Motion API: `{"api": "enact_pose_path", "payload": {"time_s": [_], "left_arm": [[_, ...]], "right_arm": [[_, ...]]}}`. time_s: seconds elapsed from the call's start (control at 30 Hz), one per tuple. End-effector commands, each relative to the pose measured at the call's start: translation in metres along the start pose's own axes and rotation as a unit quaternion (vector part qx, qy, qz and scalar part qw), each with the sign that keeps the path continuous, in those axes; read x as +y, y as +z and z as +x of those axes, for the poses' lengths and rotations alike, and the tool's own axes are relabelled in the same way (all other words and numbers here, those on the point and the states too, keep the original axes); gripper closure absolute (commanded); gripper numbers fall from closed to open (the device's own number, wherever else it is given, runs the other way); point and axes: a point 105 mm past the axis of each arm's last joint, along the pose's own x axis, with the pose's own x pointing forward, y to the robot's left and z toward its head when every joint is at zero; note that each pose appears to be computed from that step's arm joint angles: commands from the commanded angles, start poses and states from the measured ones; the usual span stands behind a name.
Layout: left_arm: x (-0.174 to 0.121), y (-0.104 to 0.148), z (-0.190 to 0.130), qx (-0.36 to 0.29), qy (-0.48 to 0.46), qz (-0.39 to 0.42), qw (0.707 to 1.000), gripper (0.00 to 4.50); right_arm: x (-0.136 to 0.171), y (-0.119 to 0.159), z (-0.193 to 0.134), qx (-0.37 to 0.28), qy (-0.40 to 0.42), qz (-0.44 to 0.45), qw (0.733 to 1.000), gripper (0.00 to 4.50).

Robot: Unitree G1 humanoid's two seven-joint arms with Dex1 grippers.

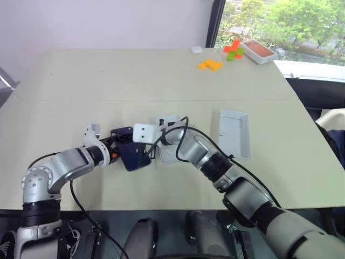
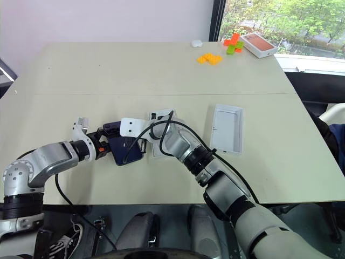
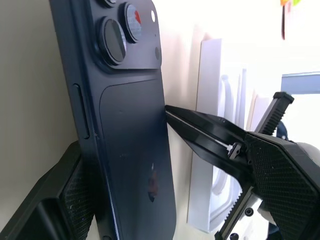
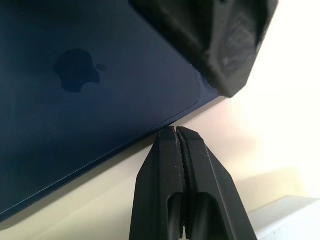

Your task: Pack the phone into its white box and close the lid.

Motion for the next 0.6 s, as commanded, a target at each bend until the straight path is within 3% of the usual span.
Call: {"api": "enact_pose_path", "payload": {"time_s": [0.03,0.27,0.6], "left_arm": [[0.011,-0.005,0.001,0.013,0.016,-0.009,1.000,0.55],[0.012,-0.004,-0.006,0.010,-0.018,-0.017,1.000,3.87],[0.011,0.000,-0.019,-0.007,-0.103,-0.049,0.993,3.87]], "right_arm": [[0.001,0.012,0.000,-0.021,0.003,-0.009,1.000,4.50],[0.000,0.010,0.000,-0.018,0.001,-0.009,1.000,4.50],[-0.015,0.015,-0.009,-0.041,-0.016,0.017,0.999,4.50]]}}
